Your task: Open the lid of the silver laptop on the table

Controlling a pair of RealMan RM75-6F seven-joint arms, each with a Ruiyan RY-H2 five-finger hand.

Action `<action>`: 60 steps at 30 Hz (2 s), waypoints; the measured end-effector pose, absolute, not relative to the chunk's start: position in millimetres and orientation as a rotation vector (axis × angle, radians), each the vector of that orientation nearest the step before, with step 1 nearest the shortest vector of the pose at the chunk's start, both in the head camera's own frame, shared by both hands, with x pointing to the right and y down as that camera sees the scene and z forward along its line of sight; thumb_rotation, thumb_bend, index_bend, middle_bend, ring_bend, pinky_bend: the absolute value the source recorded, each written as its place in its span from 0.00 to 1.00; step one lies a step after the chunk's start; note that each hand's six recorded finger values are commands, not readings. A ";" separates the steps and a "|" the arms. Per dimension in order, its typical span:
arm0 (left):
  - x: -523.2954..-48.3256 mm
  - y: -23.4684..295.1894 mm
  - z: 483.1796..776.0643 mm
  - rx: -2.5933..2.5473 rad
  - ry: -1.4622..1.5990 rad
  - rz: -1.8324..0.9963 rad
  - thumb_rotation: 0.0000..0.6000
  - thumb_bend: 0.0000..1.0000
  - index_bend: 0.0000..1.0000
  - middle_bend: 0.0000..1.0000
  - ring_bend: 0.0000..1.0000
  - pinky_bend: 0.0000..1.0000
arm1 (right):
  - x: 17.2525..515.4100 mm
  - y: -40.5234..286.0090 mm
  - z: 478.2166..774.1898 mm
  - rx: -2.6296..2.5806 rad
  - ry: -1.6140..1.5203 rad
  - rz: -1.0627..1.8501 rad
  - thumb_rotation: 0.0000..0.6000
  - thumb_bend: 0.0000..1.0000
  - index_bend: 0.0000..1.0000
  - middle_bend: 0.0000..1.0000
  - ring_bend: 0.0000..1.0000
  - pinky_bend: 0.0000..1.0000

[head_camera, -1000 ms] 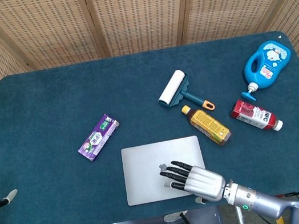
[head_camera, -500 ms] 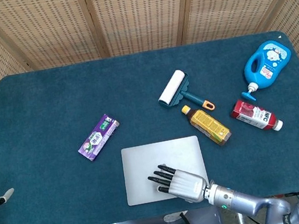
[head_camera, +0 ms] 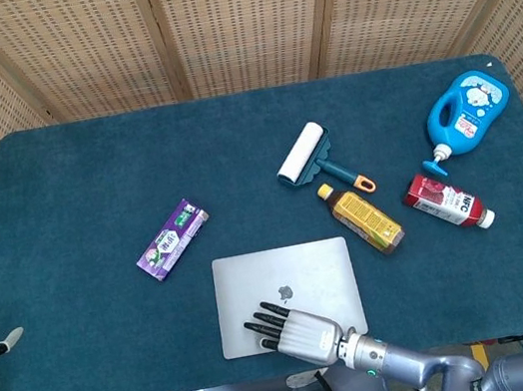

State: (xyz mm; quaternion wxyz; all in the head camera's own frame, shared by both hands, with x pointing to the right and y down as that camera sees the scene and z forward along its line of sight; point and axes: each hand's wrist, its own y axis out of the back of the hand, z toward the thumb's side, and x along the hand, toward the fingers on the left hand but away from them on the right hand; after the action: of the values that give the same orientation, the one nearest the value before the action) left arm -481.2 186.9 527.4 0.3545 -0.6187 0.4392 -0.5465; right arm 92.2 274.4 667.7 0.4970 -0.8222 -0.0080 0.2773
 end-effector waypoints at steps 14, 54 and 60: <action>-485.3 184.6 527.9 -1.606 1.152 -1.421 1.00 0.00 0.00 0.00 0.00 0.00 | 76.5 269.0 678.4 -1.960 -0.027 0.705 1.00 0.19 0.28 0.10 0.00 0.00; -488.2 182.5 528.1 -1.616 1.159 -1.425 1.00 0.00 0.00 0.00 0.00 0.00 | 88.6 220.0 657.2 -1.746 -0.297 0.659 1.00 0.61 0.20 0.11 0.03 0.00; -487.1 182.8 528.7 -1.617 1.153 -1.426 1.00 0.00 0.00 0.00 0.00 0.00 | 108.0 198.1 657.8 -1.659 -0.338 0.729 1.00 0.61 0.17 0.08 0.03 0.00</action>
State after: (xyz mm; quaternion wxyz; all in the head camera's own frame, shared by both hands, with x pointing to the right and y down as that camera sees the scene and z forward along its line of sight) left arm -487.1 182.8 528.7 0.3413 -0.6215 0.4434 -0.5483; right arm 108.0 198.1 657.8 0.6045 -0.7169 -0.1462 0.3151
